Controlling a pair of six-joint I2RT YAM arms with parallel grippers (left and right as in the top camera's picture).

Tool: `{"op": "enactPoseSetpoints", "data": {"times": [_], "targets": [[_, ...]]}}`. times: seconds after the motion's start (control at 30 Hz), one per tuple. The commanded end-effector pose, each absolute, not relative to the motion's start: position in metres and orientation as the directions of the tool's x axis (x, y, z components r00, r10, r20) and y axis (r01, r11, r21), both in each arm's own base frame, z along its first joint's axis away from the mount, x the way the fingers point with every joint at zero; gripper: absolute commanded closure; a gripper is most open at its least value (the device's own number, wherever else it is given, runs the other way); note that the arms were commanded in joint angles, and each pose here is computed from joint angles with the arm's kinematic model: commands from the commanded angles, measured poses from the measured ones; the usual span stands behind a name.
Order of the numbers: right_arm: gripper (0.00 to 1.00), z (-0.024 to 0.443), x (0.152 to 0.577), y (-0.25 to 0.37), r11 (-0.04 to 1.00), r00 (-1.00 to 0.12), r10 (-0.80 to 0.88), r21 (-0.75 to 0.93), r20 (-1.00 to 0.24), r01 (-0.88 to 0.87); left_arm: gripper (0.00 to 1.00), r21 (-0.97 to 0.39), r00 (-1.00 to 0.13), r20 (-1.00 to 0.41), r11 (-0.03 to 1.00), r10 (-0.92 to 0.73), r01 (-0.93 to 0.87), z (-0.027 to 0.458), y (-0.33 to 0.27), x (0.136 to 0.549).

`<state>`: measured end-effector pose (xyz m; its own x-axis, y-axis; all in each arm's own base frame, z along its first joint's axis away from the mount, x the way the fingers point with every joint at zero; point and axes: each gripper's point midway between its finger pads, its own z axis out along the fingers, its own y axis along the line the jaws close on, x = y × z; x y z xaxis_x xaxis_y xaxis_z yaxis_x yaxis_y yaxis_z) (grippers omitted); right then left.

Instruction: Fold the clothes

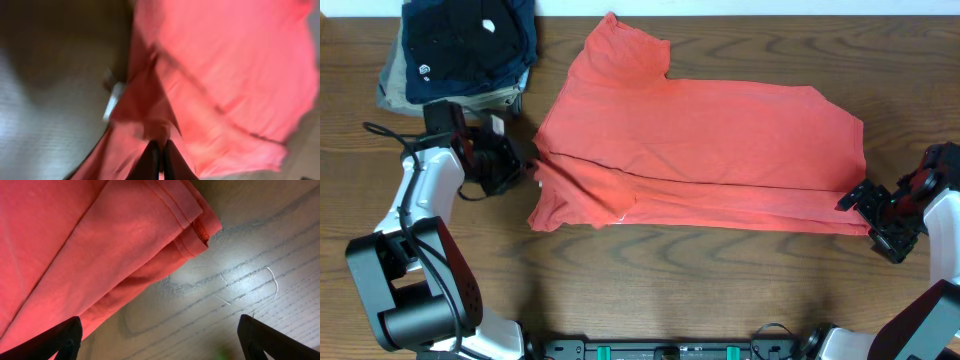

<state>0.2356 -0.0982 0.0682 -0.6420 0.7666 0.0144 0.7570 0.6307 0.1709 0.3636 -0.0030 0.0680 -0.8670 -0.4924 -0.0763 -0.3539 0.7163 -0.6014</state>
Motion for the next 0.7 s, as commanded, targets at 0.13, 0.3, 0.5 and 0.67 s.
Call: {"op": "enactPoseSetpoints", "data": {"times": [0.13,0.3,0.5,0.67], "targets": [[0.03,0.068,0.239,-0.092,0.646,-0.661,0.75,0.194,0.018,0.738,0.94,-0.693,-0.826,-0.158,0.657,-0.541,-0.297,0.094,-0.027,0.407],[0.03,0.068,0.238,-0.092,0.647,-0.662,0.75,0.193,0.019,0.738,0.94,-0.715,-0.803,-0.29,0.675,-0.521,-0.18,0.114,-0.053,0.438],[0.03,0.068,0.238,-0.092,0.646,-0.662,0.749,0.193,0.021,0.738,0.94,-0.634,-0.743,-0.403,0.748,-0.535,-0.195,0.113,-0.064,0.458],[0.03,0.065,0.236,-0.091,0.646,-0.662,0.749,0.191,0.025,0.739,0.94,-0.555,-0.667,-0.517,0.803,-0.537,-0.217,0.118,-0.06,0.474]]}}
